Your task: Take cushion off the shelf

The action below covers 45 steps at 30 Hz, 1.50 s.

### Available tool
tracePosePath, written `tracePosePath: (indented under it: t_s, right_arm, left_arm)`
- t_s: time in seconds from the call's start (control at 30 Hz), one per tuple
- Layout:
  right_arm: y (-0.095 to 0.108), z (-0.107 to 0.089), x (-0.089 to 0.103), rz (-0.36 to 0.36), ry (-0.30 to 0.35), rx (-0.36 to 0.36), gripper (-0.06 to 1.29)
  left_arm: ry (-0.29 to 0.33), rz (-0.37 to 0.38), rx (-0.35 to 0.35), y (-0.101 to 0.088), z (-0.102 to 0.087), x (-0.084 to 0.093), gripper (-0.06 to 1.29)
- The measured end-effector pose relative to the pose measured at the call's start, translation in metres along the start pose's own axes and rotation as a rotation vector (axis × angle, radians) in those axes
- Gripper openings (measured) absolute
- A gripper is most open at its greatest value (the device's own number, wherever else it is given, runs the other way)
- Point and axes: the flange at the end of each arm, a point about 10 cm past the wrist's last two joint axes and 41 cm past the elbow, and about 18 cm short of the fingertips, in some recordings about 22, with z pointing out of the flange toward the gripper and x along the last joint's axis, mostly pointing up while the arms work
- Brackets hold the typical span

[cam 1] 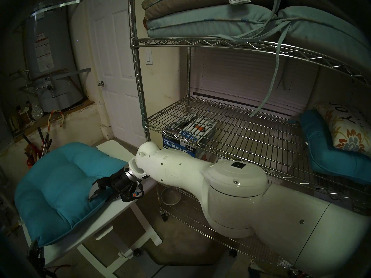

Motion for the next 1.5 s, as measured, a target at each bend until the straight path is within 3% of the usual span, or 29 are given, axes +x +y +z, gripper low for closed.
tracePosePath:
  t_s: [0.37, 0.43, 0.47, 0.5, 0.53, 0.63, 1.03, 1.5]
  right_arm:
    - [-0.004, -0.001, -0.004, 0.008, -0.036, 0.032, 1.20]
    - [-0.004, 0.000, -0.004, 0.010, -0.039, 0.031, 1.02]
    - [-0.005, 0.001, -0.004, 0.012, -0.041, 0.031, 0.72]
    - [-0.005, 0.001, -0.003, 0.013, -0.042, 0.031, 0.63]
    - [-0.006, 0.001, -0.003, 0.015, -0.043, 0.030, 0.36]
    - [-0.007, 0.001, -0.002, 0.021, -0.045, 0.025, 0.05]
    - [-0.009, 0.006, 0.007, 0.026, -0.023, -0.026, 0.05]
    - [0.000, 0.022, 0.022, 0.005, 0.050, -0.095, 0.04]
  left_arm:
    - [-0.011, 0.008, -0.013, -0.001, -0.007, -0.004, 0.07]
    - [-0.011, 0.009, -0.015, -0.001, -0.007, -0.004, 0.07]
    - [-0.011, 0.009, -0.016, -0.001, -0.008, -0.005, 0.07]
    - [-0.011, 0.009, -0.016, -0.001, -0.008, -0.005, 0.07]
    - [-0.011, 0.008, -0.017, -0.001, -0.008, -0.005, 0.07]
    - [-0.009, 0.008, -0.020, -0.001, -0.008, -0.006, 0.07]
    - [-0.016, 0.029, -0.030, -0.013, -0.010, -0.025, 0.07]
    - [-0.053, 0.080, -0.054, -0.037, -0.013, -0.067, 0.07]
